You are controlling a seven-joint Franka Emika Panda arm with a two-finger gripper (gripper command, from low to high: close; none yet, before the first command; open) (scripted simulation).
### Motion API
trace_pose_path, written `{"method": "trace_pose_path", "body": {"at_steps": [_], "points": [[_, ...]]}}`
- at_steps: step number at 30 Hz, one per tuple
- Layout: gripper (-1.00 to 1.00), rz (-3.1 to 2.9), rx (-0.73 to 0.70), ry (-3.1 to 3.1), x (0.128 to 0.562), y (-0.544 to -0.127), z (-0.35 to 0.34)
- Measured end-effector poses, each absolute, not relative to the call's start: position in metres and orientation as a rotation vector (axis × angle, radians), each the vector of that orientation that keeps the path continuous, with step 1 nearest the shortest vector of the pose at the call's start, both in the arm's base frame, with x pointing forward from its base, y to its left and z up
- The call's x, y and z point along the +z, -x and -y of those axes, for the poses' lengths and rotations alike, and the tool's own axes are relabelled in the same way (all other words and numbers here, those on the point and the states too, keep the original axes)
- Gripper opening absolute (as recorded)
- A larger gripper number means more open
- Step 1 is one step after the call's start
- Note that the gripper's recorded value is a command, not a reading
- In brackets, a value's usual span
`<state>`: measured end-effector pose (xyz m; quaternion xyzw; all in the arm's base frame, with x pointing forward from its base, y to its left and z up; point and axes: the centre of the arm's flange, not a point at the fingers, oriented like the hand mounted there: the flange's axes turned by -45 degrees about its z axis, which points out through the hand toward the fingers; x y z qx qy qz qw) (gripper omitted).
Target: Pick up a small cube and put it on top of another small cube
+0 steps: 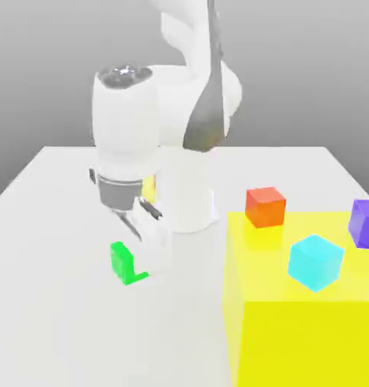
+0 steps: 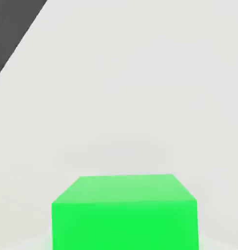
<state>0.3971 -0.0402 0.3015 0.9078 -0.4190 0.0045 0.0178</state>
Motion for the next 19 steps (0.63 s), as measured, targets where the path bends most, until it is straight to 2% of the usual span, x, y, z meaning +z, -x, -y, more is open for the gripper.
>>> {"method": "trace_pose_path", "body": {"at_steps": [5, 10, 12, 15, 16, 19], "points": [[-1.00, 0.938, 0.012, -2.971, 0.368, -0.391, -0.035], [-1.00, 0.532, 0.003, -3.094, 0.434, -0.355, -0.111], [-1.00, 0.447, -0.001, -3.114, 0.431, -0.346, -0.125], [-1.00, 0.423, -0.002, -3.119, 0.396, -0.343, -0.129], [1.00, 0.421, -0.001, -3.119, 0.388, -0.342, -0.129], [1.00, 0.421, -0.002, -3.119, 0.388, -0.342, -0.129]]}}
